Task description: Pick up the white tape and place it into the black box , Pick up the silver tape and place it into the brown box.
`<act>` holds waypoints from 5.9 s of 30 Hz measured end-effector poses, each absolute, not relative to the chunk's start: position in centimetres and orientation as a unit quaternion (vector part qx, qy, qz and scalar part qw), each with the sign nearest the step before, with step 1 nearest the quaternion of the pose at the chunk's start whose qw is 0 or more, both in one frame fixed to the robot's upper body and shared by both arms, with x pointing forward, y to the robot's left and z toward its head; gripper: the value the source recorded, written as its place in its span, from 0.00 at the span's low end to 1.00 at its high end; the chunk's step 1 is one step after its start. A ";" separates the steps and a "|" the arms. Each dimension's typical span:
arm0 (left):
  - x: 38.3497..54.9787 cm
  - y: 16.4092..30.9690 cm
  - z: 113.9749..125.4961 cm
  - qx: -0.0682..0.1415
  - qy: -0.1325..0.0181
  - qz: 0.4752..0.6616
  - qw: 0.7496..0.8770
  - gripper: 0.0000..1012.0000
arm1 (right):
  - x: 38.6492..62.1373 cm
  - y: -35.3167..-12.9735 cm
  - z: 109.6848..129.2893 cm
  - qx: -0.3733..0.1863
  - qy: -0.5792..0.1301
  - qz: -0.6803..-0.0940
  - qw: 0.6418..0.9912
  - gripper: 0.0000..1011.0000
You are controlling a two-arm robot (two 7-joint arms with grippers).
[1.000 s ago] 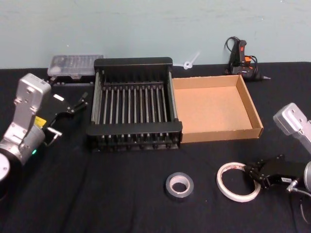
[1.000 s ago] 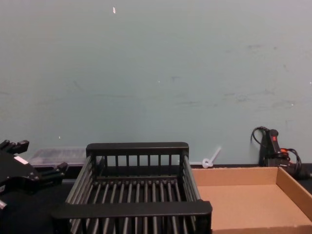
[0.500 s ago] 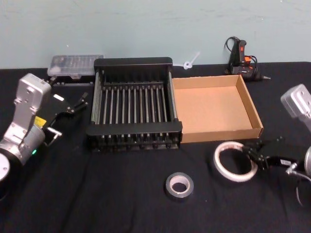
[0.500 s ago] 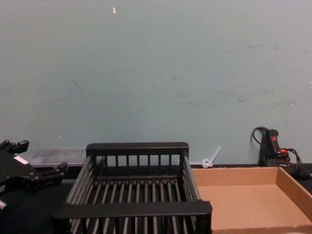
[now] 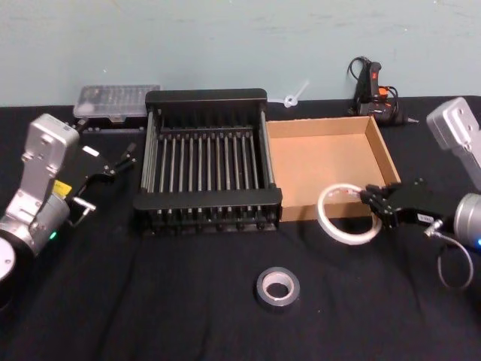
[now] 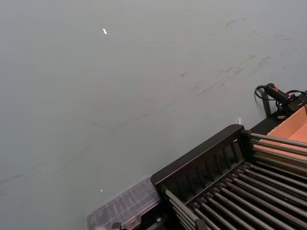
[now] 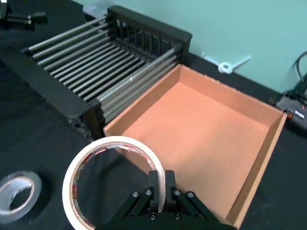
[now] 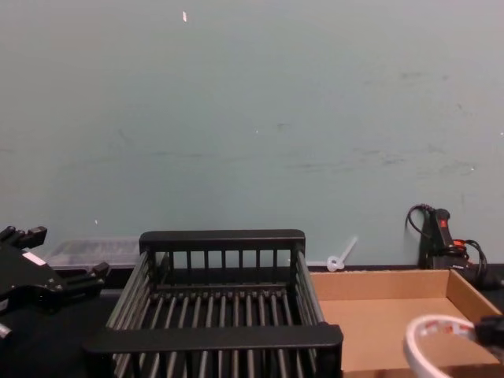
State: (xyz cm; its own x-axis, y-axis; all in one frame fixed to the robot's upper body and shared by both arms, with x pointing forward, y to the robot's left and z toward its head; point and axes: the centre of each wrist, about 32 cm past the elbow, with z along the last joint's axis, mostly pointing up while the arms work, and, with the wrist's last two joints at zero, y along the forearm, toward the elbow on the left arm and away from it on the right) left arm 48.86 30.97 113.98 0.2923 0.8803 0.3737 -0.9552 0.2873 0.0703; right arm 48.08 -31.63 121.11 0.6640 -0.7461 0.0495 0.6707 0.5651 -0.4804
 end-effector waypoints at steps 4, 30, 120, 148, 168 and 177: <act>48.9 31.0 114.0 0.141 -0.132 0.580 0.791 0.99 | 48.9 -31.0 121.3 -0.229 0.069 -0.404 0.883 0.09; 48.9 31.0 114.0 0.141 -0.132 0.580 0.791 0.99 | 54.2 -26.8 122.7 -0.208 0.032 -0.387 0.898 0.09; 48.9 31.0 114.0 0.141 -0.132 0.580 0.791 0.99 | 62.3 -18.5 123.2 -0.235 -0.004 -0.320 0.918 0.99; 48.9 31.0 114.0 0.141 -0.132 0.580 0.791 0.99 | 61.1 -20.4 124.6 -0.222 0.014 -0.339 0.914 0.99; 48.9 31.0 114.0 0.141 -0.132 0.580 0.791 0.99 | 54.1 -26.3 126.9 -0.260 0.024 -0.337 0.905 0.99; 48.9 31.0 114.0 0.141 -0.132 0.580 0.791 0.99 | 51.4 -27.3 127.0 -0.285 0.034 -0.303 0.909 0.99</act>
